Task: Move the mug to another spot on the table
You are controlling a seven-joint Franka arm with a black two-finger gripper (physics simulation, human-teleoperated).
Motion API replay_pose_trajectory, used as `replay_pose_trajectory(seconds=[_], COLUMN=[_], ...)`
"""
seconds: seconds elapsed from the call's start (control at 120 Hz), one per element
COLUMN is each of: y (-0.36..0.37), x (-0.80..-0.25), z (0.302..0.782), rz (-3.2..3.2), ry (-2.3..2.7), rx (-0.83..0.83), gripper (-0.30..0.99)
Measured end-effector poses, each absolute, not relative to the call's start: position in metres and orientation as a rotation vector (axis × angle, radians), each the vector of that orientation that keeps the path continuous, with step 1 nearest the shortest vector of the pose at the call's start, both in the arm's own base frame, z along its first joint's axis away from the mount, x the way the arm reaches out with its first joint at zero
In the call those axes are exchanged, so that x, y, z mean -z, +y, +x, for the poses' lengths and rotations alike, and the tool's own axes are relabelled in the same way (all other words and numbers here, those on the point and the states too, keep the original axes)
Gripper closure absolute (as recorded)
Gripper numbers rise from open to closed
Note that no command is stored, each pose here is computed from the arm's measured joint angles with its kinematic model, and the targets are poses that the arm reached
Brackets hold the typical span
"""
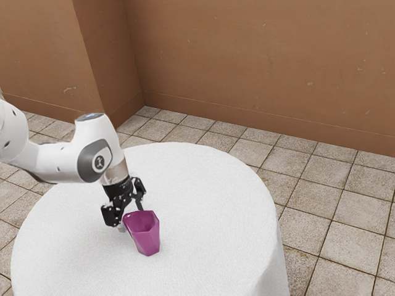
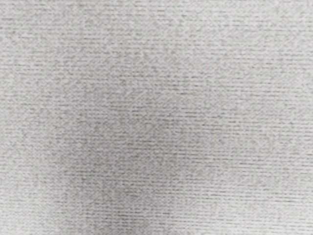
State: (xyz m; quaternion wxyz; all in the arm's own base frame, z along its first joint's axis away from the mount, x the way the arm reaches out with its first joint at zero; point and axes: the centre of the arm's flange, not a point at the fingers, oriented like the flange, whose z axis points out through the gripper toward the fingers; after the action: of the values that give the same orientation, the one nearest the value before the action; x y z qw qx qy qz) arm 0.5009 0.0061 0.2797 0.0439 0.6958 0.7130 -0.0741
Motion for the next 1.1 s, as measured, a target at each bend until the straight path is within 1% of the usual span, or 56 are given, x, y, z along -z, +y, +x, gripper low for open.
replay_pose_trajectory(seconds=[0.333,0.4,0.525,0.608,0.767,1.1], y=[-0.003,-0.002,-0.002,-0.003,-0.002,-0.002], x=[-0.278,-0.277,-0.277,-0.277,-0.278,-0.300], z=[0.500,0.500,0.500,0.499,0.499,0.502], rz=[2.139,2.145,2.165,2.178,2.196,2.018], ry=[2.126,2.115,2.089,2.073,2.051,2.020], rx=[0.246,0.248,0.251,0.251,0.255,0.300], gripper=[0.01,0.10,0.40,0.54,0.63,0.72])
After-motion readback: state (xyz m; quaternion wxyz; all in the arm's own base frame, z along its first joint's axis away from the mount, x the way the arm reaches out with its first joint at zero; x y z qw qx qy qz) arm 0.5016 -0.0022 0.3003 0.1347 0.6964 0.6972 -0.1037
